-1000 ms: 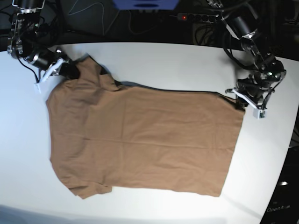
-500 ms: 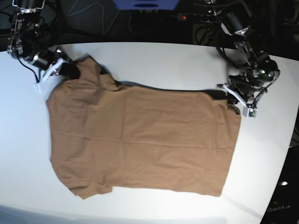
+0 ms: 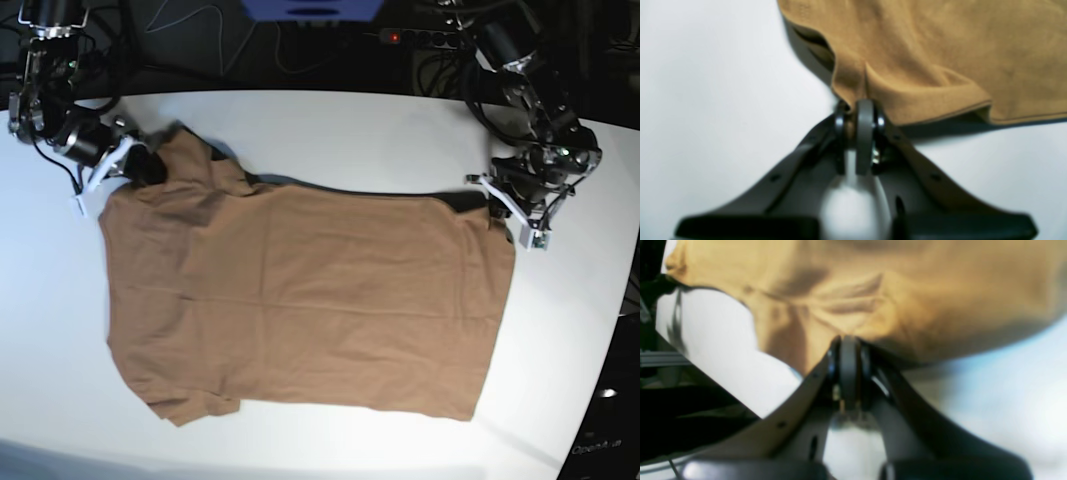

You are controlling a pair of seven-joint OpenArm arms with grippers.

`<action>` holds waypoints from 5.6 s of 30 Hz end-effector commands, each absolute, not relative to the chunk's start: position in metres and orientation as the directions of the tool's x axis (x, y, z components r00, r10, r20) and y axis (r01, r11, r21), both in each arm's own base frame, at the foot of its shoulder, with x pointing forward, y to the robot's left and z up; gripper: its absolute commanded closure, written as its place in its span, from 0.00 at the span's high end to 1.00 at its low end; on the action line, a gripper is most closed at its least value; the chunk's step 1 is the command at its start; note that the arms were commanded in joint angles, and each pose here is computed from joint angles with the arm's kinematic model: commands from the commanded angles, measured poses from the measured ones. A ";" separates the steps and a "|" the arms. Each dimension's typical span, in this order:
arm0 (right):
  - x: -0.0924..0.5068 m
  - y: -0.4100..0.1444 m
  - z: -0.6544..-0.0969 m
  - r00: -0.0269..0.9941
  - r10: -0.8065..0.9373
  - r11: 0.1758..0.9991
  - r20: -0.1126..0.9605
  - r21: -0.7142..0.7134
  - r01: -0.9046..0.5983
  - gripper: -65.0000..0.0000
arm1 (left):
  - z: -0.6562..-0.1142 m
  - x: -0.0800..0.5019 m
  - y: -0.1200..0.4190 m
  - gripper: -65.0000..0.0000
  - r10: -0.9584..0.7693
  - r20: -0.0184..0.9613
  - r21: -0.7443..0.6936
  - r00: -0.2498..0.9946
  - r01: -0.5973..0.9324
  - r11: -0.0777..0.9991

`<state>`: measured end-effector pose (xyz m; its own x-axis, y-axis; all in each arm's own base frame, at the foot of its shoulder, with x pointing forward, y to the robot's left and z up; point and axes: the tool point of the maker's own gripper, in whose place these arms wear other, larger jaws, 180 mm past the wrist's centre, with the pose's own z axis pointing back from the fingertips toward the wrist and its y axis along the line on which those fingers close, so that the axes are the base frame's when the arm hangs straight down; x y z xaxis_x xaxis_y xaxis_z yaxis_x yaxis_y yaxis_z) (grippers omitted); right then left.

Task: Fold the T-shirt properly
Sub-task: 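Lift the pinched side seam edge with both grippers, then carry the lifted edge across the shirt toward the opposite side seam, then drag the folded shirt back toward the robot with both grippers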

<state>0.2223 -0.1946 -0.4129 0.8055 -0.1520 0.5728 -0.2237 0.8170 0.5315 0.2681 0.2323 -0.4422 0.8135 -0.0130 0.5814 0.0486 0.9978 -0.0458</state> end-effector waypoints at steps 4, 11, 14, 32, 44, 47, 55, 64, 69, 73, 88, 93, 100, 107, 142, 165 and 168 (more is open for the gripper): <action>0.236 -0.202 -0.395 0.768 -0.132 0.823 0.627 0.501 -0.268 0.01 | -0.444 0.263 0.242 0.05 -0.036 0.533 -0.003 0.845 0.044 0.999; 0.254 -0.211 -0.388 0.752 -0.076 0.847 0.655 0.440 -0.297 0.01 | -0.435 0.278 0.243 0.05 -0.037 0.561 0.001 0.827 0.044 0.999; 0.261 -0.213 -0.383 0.742 -0.065 0.851 0.667 0.425 -0.307 0.01 | -0.432 0.283 0.243 0.05 -0.037 0.571 0.002 0.820 0.044 0.999; 0.312 -0.203 -0.347 0.660 0.018 0.841 0.751 0.346 -0.417 0.01 | -0.398 0.327 0.251 0.05 -0.050 0.605 0.030 0.795 0.041 0.999; 0.338 -0.216 -0.320 0.603 0.047 0.853 0.797 0.283 -0.440 0.01 | -0.371 0.352 0.260 0.05 -0.059 0.627 0.052 0.777 0.034 0.998; 0.344 -0.216 -0.314 0.591 0.059 0.851 0.805 0.268 -0.451 0.01 | -0.362 0.361 0.263 0.05 -0.062 0.641 0.059 0.765 0.031 0.998; 0.358 -0.216 -0.298 0.553 0.063 0.851 0.831 0.245 -0.464 0.01 | -0.356 0.371 0.257 0.05 -0.059 0.663 0.046 0.746 0.037 0.998; 0.368 -0.213 -0.295 0.533 0.076 0.859 0.842 0.216 -0.464 0.01 | -0.321 0.403 0.255 0.05 -0.058 0.729 0.046 0.682 0.036 0.998; 0.371 -0.204 -0.308 0.549 0.119 0.873 0.827 0.176 -0.455 0.01 | -0.305 0.416 0.253 0.05 -0.055 0.758 0.040 0.650 0.039 0.998; 0.376 -0.198 -0.315 0.555 0.154 0.883 0.817 0.139 -0.449 0.01 | -0.299 0.421 0.253 0.05 -0.055 0.786 0.040 0.615 0.039 0.998; 0.400 -0.216 -0.313 0.542 0.228 0.912 0.809 0.018 -0.410 0.01 | -0.339 0.435 0.225 0.05 0.012 0.797 -0.082 0.603 0.088 0.993; 0.409 -0.212 -0.318 0.533 0.203 0.908 0.821 0.046 -0.417 0.01 | -0.327 0.442 0.232 0.05 0.012 0.818 -0.073 0.575 0.084 0.994; 0.417 -0.190 -0.330 0.531 0.233 0.877 0.815 0.060 -0.477 0.01 | -0.316 0.448 0.239 0.05 0.010 0.848 -0.061 0.529 0.078 0.995; 0.431 -0.202 -0.331 0.531 0.275 0.890 0.802 -0.002 -0.457 0.01 | -0.314 0.456 0.236 0.05 0.030 0.867 -0.083 0.498 0.085 0.993; 0.468 -0.216 -0.312 0.472 0.290 0.898 0.833 -0.067 -0.434 0.01 | -0.294 0.483 0.246 0.05 0.041 0.883 -0.094 0.468 0.091 0.991; 0.475 -0.212 -0.345 0.501 0.227 0.912 0.835 -0.001 -0.411 0.03 | -0.305 0.491 0.248 0.05 0.101 0.903 -0.153 0.417 0.094 0.984; 0.474 -0.212 -0.346 0.503 0.225 0.912 0.835 0.001 -0.410 0.21 | -0.306 0.491 0.248 0.10 0.103 0.903 -0.155 0.418 0.092 0.984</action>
